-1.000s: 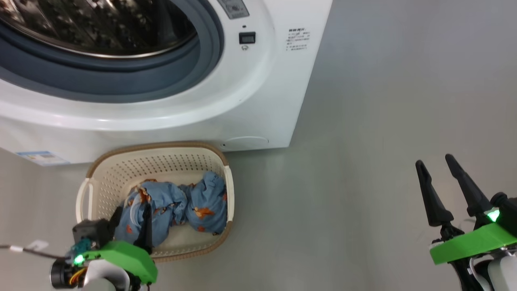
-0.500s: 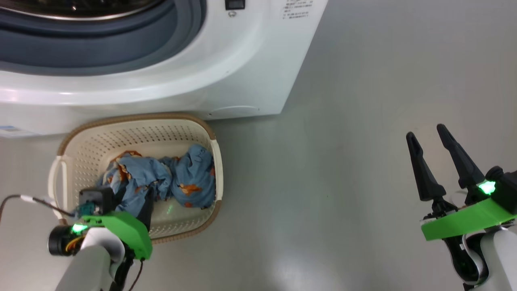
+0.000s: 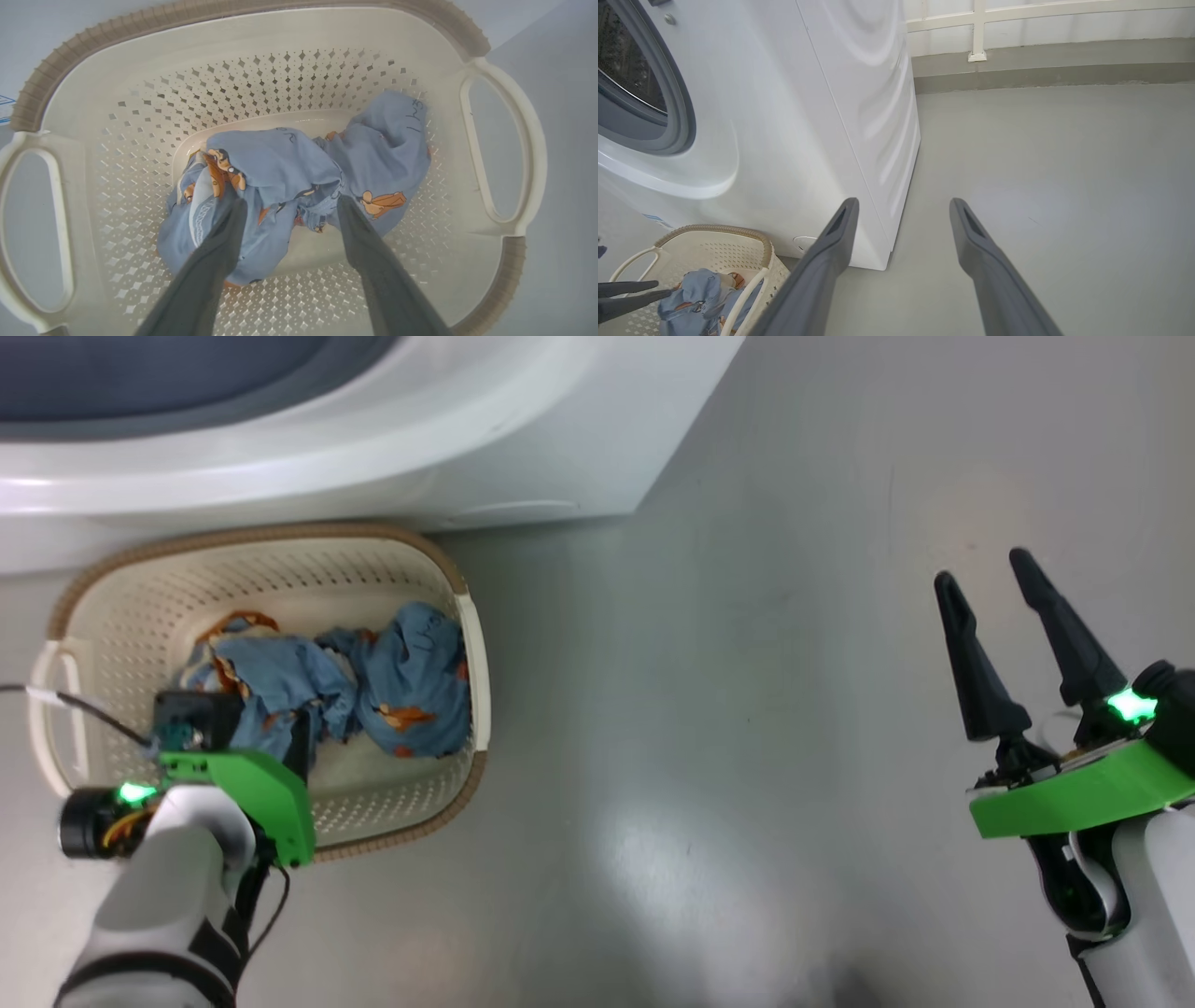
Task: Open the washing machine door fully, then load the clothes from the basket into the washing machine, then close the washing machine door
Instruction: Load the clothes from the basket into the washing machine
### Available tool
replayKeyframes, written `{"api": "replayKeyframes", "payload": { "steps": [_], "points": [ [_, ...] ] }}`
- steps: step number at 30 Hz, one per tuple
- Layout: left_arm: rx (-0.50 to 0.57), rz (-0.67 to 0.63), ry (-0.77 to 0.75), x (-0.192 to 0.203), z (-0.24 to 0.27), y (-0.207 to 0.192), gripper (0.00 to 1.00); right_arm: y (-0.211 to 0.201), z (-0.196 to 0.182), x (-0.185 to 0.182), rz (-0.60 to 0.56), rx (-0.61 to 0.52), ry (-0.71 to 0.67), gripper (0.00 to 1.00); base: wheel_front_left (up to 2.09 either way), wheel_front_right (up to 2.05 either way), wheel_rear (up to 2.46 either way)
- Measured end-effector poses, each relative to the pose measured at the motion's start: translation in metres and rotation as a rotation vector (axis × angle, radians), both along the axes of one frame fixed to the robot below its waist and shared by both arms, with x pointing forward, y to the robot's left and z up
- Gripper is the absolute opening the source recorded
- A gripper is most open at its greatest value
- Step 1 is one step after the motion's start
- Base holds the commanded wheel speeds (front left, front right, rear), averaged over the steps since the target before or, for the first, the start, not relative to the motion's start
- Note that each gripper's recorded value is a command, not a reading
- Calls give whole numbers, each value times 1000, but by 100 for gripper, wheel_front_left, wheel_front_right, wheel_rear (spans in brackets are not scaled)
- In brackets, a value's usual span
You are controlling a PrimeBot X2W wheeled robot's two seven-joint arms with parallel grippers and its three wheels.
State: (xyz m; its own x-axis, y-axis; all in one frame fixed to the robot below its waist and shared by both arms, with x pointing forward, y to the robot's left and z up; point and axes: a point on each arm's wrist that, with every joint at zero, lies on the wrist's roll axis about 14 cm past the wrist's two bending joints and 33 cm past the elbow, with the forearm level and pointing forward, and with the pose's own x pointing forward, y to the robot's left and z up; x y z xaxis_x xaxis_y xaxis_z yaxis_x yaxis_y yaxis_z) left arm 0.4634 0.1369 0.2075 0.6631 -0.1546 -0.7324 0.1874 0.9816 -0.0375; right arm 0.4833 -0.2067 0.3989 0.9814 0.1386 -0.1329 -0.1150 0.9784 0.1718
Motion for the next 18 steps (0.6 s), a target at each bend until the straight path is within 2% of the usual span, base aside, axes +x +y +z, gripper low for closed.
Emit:
{"api": "replayKeyframes", "payload": {
  "steps": [18],
  "points": [
    [131, 10, 130, 19, -51, 23, 100, 3, -34, 12, 20, -4, 43, 100, 0, 0, 0]
  ]
}}
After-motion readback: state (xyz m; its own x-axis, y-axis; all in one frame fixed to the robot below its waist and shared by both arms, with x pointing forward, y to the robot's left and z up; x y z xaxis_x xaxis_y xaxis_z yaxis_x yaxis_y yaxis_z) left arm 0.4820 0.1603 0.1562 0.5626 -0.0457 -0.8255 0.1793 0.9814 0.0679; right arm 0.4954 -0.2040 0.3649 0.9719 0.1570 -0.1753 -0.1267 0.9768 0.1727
